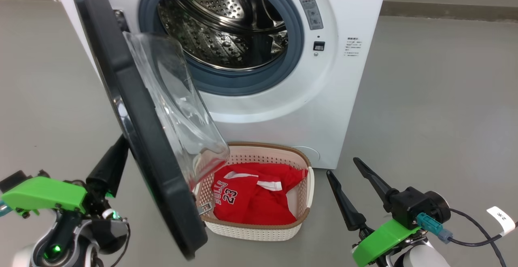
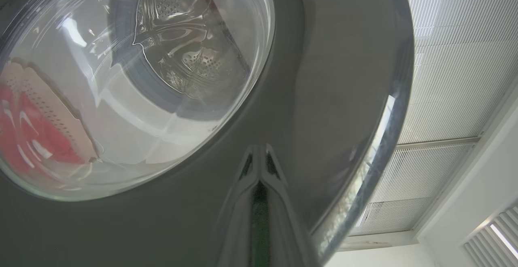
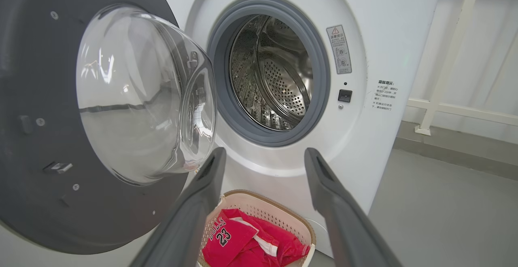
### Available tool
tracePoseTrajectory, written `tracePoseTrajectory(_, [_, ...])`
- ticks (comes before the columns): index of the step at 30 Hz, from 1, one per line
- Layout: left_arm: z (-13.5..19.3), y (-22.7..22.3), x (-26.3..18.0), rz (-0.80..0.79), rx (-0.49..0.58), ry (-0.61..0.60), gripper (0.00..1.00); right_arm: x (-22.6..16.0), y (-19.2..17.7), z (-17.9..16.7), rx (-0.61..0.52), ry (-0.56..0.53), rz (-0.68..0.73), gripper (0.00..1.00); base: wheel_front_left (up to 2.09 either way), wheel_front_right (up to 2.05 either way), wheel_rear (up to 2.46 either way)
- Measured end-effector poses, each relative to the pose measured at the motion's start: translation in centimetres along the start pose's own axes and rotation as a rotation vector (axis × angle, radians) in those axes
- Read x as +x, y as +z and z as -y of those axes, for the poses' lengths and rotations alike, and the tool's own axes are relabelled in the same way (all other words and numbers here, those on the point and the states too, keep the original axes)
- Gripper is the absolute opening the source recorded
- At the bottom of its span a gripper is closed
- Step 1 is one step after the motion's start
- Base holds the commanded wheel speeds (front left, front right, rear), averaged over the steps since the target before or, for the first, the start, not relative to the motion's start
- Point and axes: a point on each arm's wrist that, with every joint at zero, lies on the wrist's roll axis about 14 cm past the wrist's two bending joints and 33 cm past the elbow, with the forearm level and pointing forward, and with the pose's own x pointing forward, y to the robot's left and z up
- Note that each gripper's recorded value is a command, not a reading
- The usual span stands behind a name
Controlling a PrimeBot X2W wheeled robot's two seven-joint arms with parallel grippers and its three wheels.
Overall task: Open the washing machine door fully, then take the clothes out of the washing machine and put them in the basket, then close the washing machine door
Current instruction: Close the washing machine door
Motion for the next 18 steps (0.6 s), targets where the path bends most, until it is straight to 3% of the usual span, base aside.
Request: tracePoseTrajectory(18, [-0.9,-2.6,1.9,-0.059,-0.012,0.013,0.00,-0.4,0.0,1.7,-0.006,-0.042,-0.001,1.00,0.00,0.00,0.00])
